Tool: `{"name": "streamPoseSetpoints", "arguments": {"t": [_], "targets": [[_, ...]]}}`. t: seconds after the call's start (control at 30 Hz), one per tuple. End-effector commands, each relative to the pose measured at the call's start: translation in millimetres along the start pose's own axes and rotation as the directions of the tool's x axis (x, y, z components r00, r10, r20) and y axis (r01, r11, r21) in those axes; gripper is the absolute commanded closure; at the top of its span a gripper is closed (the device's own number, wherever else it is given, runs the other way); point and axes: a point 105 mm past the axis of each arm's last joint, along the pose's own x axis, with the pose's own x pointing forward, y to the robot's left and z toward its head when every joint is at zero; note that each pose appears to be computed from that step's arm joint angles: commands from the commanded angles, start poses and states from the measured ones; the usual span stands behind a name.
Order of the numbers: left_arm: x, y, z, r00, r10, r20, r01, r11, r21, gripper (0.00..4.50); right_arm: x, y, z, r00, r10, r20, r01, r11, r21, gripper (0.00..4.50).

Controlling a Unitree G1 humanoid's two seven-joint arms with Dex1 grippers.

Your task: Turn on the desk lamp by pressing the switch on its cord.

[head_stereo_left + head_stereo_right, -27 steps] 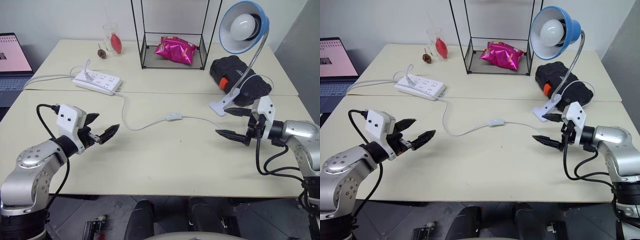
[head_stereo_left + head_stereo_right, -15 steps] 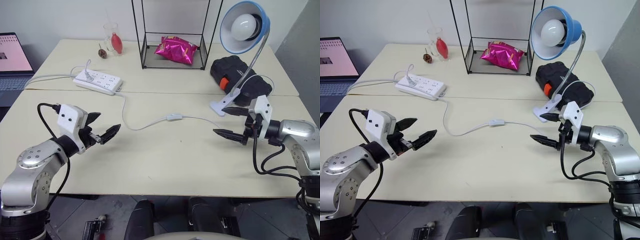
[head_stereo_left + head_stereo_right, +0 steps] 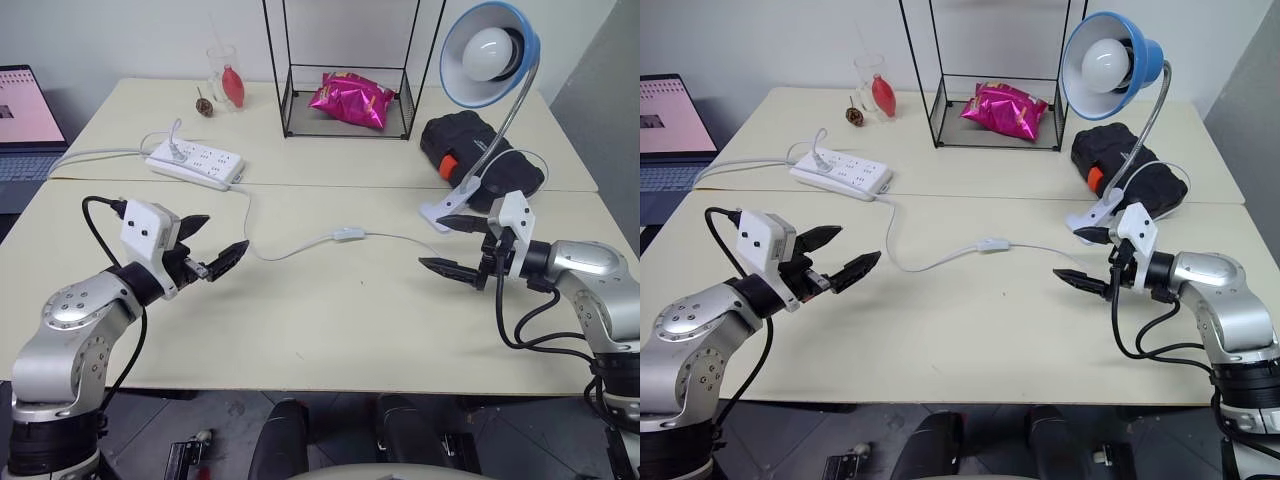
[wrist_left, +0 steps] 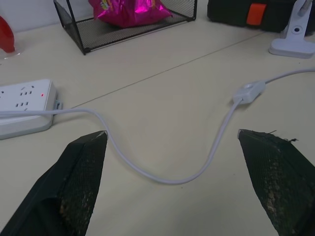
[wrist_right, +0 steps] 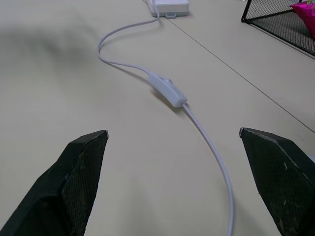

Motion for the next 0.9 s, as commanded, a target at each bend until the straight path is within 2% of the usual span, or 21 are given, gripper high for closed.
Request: {"name": "streamPoseSetpoints", "arguments": {"t": [0.03,0.23,0.5,0.63,0.9], "targets": [[10.7,-8.0,8.8,0.998,-0.060,0.022,0.059,0.998,0.026,0.08,3.1,2.5,17.1,0.999,-0.005,0.039,0.007,0.999,-0.047,0.00],[47.1,-22.9,8.1,0.984,-0.160,0.074,0.169,0.977,-0.127,0.08,7.1,3.7,32.2,0.996,-0.052,0.069,0.056,0.997,-0.050,0.00],[102.9,-48.4,-4.3,0.928,-0.363,0.082,0.370,0.877,-0.307,0.08,9.7,16.9,37.1,0.994,-0.109,-0.002,0.109,0.994,-0.017,0.00],[128.7,-55.4,-9.1,0.895,-0.442,0.062,0.436,0.836,-0.333,0.08,8.5,25.4,41.4,0.993,-0.121,-0.013,0.120,0.993,-0.020,0.00],[158.4,-67.5,-20.5,0.838,-0.545,-0.020,0.514,0.801,-0.305,0.08,1.9,36.1,47.4,0.988,-0.150,-0.023,0.150,0.989,-0.016,0.00]]}}
